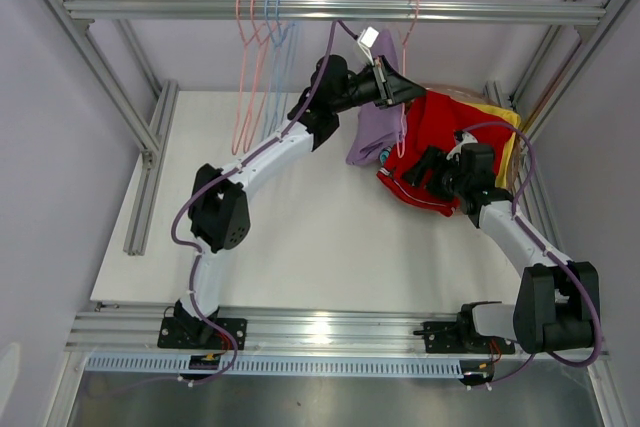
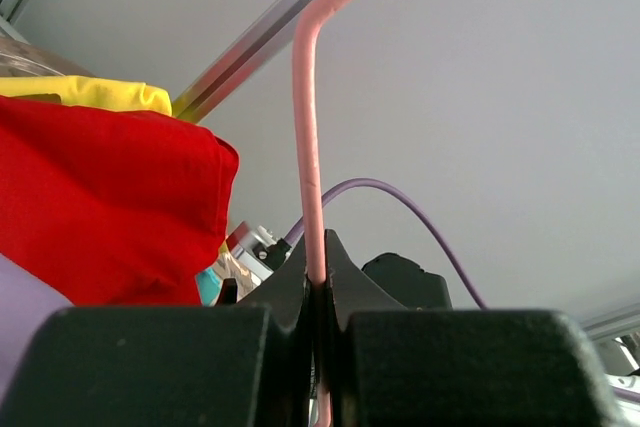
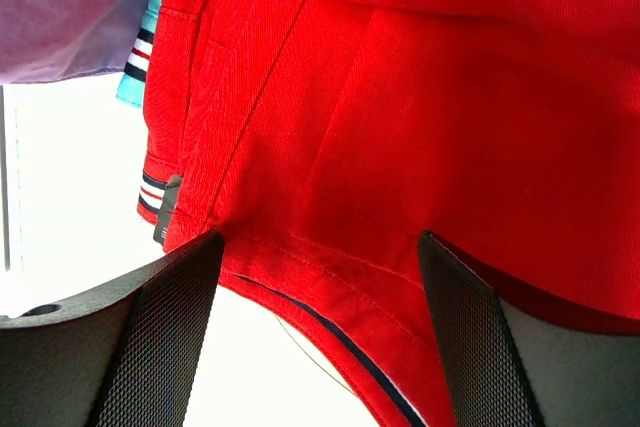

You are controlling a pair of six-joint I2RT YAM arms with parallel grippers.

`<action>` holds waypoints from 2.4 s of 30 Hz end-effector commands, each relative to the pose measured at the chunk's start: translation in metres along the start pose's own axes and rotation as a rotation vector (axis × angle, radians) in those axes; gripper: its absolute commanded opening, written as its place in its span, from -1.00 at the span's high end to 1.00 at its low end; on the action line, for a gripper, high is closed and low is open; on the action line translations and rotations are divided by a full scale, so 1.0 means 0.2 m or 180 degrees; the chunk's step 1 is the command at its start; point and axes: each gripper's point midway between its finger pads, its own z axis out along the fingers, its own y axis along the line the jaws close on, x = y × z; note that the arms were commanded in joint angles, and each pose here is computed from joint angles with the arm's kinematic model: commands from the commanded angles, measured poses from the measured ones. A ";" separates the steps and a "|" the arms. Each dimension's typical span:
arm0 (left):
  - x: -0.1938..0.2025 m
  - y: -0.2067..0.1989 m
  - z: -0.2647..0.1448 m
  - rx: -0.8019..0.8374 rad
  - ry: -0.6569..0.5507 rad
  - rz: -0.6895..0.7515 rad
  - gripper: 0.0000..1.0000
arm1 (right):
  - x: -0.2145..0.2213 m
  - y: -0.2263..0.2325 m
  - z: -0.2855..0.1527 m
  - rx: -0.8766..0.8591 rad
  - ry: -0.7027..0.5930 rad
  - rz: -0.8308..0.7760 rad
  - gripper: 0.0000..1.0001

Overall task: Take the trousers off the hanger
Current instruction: Pick up the hanger from the clothesline, then remove the trousers from the hanger.

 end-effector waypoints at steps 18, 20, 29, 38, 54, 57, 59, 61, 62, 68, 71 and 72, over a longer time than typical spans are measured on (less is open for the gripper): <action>-0.35 -0.88 -0.43 0.0425 -0.0485 0.1329 0.99 | 0.07 0.01 -0.05 0.0051 0.0145 -0.0031 -0.67; -0.31 -0.80 -0.45 0.0241 -0.0426 0.1300 0.99 | 0.05 0.00 -0.07 0.0076 0.0103 -0.0057 -0.67; -0.23 -0.72 -0.69 -0.0305 -0.0554 0.1368 0.99 | -0.03 0.07 -0.15 0.0003 -0.0104 -0.0154 -0.63; -0.19 -0.60 -0.92 -0.1047 -0.0757 0.1435 0.99 | -0.09 0.38 -0.35 -0.0465 -0.0497 -0.0685 -0.73; 0.06 -0.01 -1.22 -0.2530 -0.0676 0.0977 0.99 | 0.34 1.02 -0.58 -0.0969 -0.1010 -0.2281 -0.81; 0.09 0.01 -1.23 -0.2536 -0.0627 0.0984 0.99 | 0.39 1.08 -0.57 -0.0844 -0.1018 -0.2492 -0.81; 0.11 0.03 -1.23 -0.2532 -0.0591 0.0950 0.99 | 0.48 1.14 -0.55 -0.0833 -0.0979 -0.2707 -0.81; 0.14 0.04 -1.22 -0.2505 -0.0537 0.0923 0.99 | 0.49 1.18 -0.54 -0.0721 -0.1091 -0.2718 -0.82; 0.14 0.05 -1.22 -0.2519 -0.0516 0.0907 0.99 | 0.51 1.17 -0.51 -0.0622 -0.1096 -0.2883 -0.81; 0.16 0.06 -1.22 -0.2553 -0.0478 0.0886 0.99 | 0.52 1.25 -0.42 -0.0530 -0.1235 -0.2960 -0.81; 0.17 0.07 -1.22 -0.2568 -0.0452 0.0879 0.99 | 0.54 1.27 -0.40 -0.0551 -0.1223 -0.2995 -0.81; 0.17 0.07 -1.21 -0.2560 -0.0448 0.0873 0.99 | 0.55 1.27 -0.38 -0.0542 -0.1203 -0.3021 -0.81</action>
